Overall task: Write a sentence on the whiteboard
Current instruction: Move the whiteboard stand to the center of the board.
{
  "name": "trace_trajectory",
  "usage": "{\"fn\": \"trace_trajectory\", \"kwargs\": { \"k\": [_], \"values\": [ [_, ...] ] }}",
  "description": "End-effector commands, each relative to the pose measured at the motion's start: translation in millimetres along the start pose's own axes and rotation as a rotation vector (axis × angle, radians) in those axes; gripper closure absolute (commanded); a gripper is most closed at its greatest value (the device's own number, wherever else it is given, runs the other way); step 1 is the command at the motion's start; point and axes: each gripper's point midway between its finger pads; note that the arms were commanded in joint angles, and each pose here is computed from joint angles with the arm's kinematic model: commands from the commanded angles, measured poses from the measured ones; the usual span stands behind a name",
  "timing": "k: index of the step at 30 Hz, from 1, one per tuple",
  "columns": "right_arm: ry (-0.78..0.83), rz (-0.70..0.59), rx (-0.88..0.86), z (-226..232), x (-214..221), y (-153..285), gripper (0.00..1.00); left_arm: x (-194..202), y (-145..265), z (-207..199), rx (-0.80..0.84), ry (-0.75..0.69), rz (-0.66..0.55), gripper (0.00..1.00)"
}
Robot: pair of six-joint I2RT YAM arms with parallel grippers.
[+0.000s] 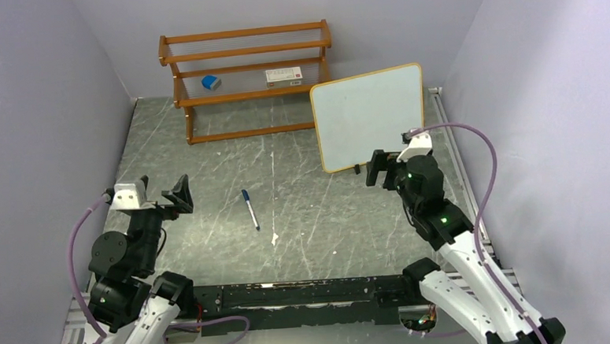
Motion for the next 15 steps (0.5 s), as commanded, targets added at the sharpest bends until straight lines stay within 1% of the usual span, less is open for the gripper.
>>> {"fn": "trace_trajectory", "kwargs": {
  "k": [1, 4, 7, 11, 15],
  "values": [
    [-0.006, 0.082, -0.070, 18.2, 24.7, -20.2, 0.00, -6.0, 1.6, -5.6, 0.035, 0.004, -0.034, 0.02],
    [0.009, 0.150, -0.077, 22.3, 48.4, -39.3, 0.00, -7.1, 3.1, -6.6, 0.044, 0.006, -0.039, 0.02],
    [0.013, 0.157, -0.062, 17.4, 60.4, -57.1, 0.01, -7.3, 3.8, -7.1, 0.047, 0.008, -0.041, 0.02],
    [-0.004, 0.226, -0.065, 7.0, 76.3, -85.4, 0.11, -8.4, 5.1, -9.8, 0.063, 0.008, -0.045, 0.02],
    [-0.003, 0.281, -0.062, -4.5, 97.7, -108.7, 0.17, -9.0, 6.1, -9.4, 0.062, 0.010, -0.050, 0.02]
  ]
}}
Point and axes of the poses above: each gripper's point midway between its finger pads, its own y axis back along the fingers, its own z axis along the line the jaws close on, x = y × z, and after that the axes turned 4 degrees about -y, right-handed
